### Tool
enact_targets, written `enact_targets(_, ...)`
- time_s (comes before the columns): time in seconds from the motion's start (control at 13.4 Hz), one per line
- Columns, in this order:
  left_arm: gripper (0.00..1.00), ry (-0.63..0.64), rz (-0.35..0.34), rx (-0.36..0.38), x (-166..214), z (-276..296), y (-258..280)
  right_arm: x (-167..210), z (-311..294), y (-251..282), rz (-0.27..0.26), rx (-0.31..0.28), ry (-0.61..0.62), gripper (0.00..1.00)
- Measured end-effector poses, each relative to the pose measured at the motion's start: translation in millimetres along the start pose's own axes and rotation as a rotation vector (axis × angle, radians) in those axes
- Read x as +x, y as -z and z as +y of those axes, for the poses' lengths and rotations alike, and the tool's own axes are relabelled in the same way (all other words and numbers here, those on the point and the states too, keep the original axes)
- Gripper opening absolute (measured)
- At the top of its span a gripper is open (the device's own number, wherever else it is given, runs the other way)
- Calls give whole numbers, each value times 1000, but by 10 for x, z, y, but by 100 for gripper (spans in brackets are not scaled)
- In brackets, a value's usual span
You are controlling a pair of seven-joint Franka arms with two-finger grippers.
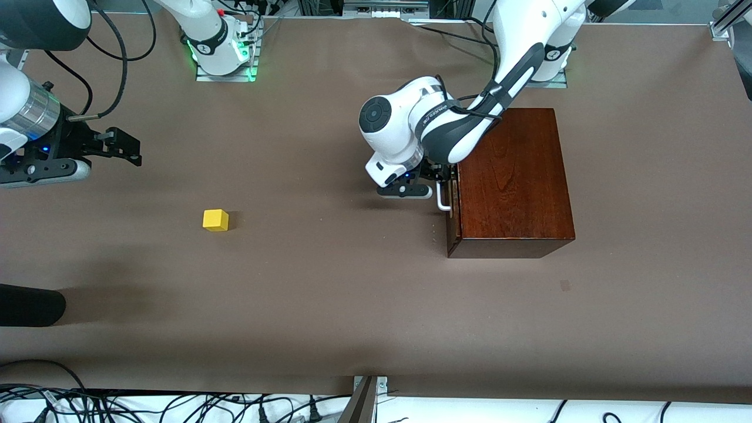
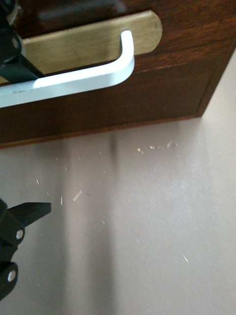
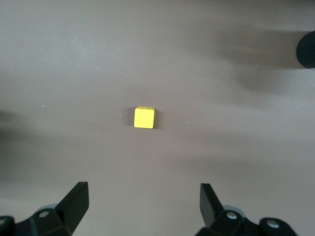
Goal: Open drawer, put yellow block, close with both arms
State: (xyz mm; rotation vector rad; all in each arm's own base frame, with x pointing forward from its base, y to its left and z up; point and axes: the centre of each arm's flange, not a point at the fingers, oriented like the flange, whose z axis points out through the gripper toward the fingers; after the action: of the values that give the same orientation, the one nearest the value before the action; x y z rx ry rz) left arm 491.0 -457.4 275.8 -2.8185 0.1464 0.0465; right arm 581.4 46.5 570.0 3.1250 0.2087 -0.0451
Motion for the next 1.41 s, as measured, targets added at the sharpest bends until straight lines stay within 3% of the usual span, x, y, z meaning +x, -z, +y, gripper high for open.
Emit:
enact_targets(0.15,100,29,33,-47,-30,135,52,-2,1,-1,-2,0,0,100)
enact_targets(0.67,100,55,73,-96,-68,316,125,3,0,-236,-35,1,-11,100)
enact_targets(1.04,100,73,106,-199,-13,562,328,100,1,-1145,0,-4,-24,100)
enact_targets(1.27,100,90,92,-199,34,521,404,100,-15,-1666,24,-8,-45,100)
enact_targets(1.41,100,94,67,-156,3,449,563,113,-54,-1987,43,-8,-61,100)
